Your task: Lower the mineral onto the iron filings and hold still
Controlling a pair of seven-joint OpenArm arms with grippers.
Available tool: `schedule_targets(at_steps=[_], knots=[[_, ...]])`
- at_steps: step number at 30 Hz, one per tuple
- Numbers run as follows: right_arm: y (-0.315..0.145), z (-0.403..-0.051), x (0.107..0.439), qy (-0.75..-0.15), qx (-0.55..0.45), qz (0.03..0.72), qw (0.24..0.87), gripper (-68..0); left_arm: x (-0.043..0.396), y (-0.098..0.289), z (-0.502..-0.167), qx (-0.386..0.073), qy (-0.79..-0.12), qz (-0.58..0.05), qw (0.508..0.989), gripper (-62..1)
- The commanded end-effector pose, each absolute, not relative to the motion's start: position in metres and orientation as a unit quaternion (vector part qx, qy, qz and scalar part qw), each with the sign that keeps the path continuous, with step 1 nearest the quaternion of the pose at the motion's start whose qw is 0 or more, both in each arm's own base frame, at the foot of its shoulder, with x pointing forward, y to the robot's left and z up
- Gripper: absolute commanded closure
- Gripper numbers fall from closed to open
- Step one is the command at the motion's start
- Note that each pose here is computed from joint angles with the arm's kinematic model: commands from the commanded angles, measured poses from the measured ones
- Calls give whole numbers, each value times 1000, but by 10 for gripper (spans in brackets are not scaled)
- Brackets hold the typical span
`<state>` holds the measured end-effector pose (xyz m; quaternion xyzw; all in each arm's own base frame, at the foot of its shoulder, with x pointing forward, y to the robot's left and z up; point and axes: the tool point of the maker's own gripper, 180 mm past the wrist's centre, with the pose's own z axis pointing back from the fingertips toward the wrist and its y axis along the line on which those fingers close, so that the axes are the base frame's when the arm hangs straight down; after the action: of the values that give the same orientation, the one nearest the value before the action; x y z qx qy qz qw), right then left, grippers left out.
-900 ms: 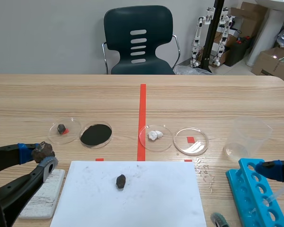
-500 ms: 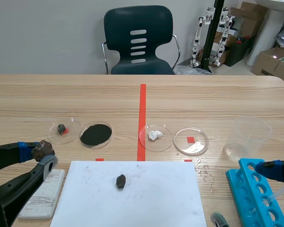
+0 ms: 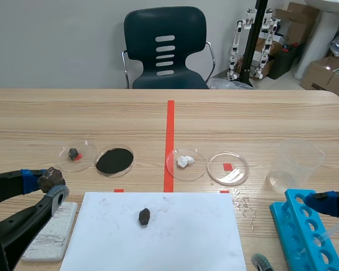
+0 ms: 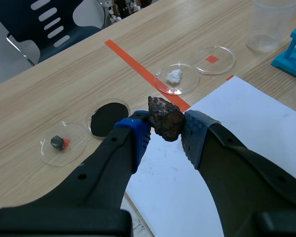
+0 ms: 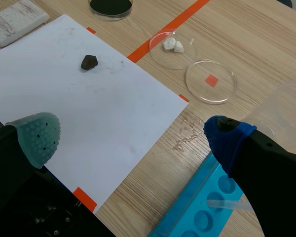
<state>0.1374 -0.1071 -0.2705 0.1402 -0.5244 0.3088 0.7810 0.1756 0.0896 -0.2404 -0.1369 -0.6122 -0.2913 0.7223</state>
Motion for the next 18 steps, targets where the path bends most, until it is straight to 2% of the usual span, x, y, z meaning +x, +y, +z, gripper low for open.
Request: schedule_targets(at_steps=[1, 6, 11, 18], knots=[[-105, -262, 141, -538, 145, 307, 772, -610, 178, 82, -229, -146, -629, -278, 712, -116], [-105, -262, 141, -538, 145, 307, 772, -610, 189, 78, -252, -131, -584, -273, 753, -116], [-105, -262, 141, -538, 145, 307, 772, -610, 209, 68, -276, -131, -517, -243, 811, -116], [-105, -262, 141, -538, 145, 307, 772, -610, 256, 74, -293, -99, -467, -141, 867, -116]])
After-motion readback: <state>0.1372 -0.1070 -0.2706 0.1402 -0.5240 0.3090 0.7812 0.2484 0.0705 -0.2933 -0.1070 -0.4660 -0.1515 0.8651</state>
